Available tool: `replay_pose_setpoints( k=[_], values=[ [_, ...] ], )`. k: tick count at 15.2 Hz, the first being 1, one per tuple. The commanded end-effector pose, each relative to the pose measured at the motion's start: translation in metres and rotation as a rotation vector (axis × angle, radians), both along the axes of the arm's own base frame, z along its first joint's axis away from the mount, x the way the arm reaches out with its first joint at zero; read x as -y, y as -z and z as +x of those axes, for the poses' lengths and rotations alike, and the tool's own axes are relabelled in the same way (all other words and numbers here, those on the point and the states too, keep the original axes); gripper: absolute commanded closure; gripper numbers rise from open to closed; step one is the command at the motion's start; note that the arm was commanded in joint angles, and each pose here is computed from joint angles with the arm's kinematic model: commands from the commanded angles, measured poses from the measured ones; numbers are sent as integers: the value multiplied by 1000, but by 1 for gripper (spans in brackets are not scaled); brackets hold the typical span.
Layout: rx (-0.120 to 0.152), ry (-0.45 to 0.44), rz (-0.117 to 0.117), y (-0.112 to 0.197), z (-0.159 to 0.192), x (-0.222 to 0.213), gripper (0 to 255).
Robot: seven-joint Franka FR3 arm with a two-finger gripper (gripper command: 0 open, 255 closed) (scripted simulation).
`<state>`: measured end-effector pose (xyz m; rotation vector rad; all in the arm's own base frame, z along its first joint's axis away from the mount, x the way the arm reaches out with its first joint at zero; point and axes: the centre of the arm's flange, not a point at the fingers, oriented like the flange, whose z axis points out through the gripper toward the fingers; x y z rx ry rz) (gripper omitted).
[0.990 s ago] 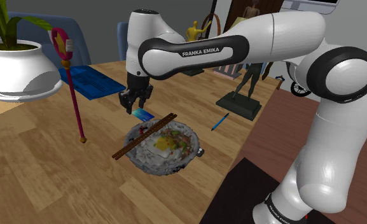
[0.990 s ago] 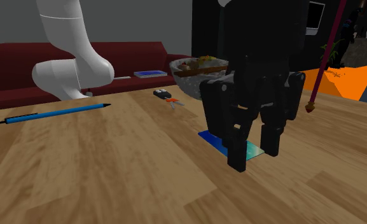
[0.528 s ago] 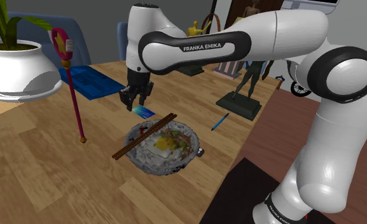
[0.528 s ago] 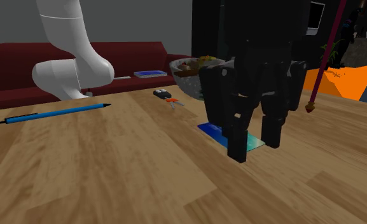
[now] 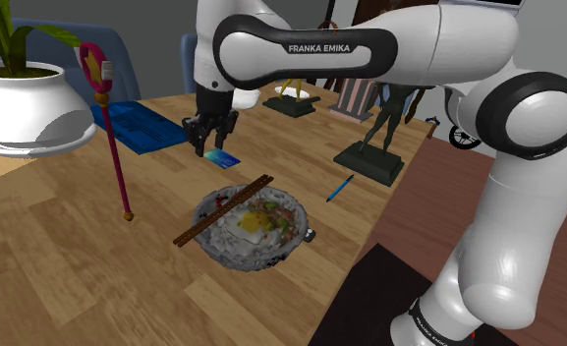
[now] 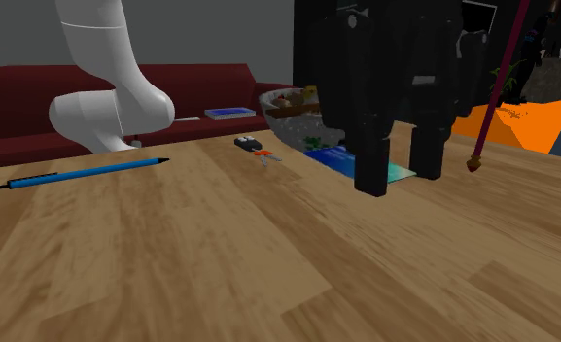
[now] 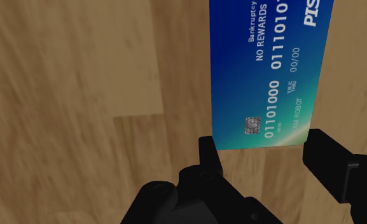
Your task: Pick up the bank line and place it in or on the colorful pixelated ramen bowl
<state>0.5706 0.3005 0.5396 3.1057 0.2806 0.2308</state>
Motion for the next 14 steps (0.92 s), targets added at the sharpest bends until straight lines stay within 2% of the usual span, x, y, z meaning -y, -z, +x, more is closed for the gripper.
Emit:
replay_pose_setpoints(
  k=[1, 14],
  values=[
    [0, 0, 0, -11, -1, 0, 255],
    [0, 0, 0, -80, -1, 0, 255]
  ],
)
